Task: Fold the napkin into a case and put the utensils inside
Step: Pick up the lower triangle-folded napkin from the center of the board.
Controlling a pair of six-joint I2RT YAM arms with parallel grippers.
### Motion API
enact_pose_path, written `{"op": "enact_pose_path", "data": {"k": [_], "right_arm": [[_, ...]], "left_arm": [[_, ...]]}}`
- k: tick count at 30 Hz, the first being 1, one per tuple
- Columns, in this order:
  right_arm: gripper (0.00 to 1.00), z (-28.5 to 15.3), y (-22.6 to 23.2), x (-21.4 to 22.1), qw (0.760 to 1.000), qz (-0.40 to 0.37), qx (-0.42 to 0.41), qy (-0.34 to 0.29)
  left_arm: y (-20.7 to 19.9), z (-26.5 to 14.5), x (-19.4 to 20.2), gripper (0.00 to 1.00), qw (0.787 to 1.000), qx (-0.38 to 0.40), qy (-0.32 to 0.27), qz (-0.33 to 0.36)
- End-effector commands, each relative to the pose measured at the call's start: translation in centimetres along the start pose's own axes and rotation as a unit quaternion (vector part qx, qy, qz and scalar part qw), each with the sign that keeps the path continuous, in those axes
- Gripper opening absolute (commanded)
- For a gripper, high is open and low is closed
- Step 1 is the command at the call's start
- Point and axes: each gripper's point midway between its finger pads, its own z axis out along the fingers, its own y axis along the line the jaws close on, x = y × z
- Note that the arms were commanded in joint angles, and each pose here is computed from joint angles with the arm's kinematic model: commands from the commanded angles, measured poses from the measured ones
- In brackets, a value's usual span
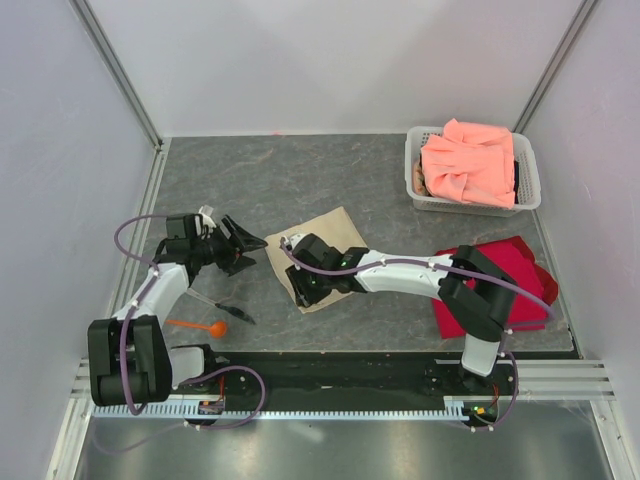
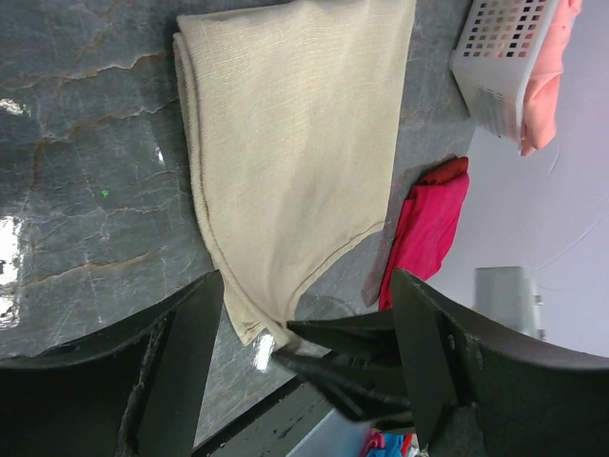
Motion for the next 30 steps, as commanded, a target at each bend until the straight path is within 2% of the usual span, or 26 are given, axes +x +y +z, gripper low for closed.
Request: {"op": "enact_pose_path", "data": {"k": [1, 4, 22, 27, 30], "right_arm": [[0.44, 0.2, 1.3, -0.4, 1.0, -0.03, -0.004, 0.007], [0.52, 0.5, 0.8, 0.1, 0.999, -0.04, 0.009, 0.017], [0.55, 3.4, -0.6, 4.2, 0.981, -0.139, 0.113, 0.071], [0.5, 4.2, -2.9, 6.3, 0.96, -0.174, 0.196, 0.094], [0.42, 4.7, -3.5, 7.2, 0.959, -0.173, 0.203, 0.101]], "left_arm": [[-1.5, -0.7, -0.3, 0.78, 0.999, 0.028, -0.014, 0.01], [-1.3, -0.7, 0.1, 0.77, 1.0, 0.028, -0.009, 0.011], [-0.9, -0.9, 0.6, 0.77, 1.0, 0.027, -0.007, 0.015], [-0.6, -0.9, 0.8, 0.77, 1.0, 0.022, -0.006, 0.015], [-0.4, -0.9, 0.8, 0.77, 1.0, 0.017, -0.008, 0.014]]}}
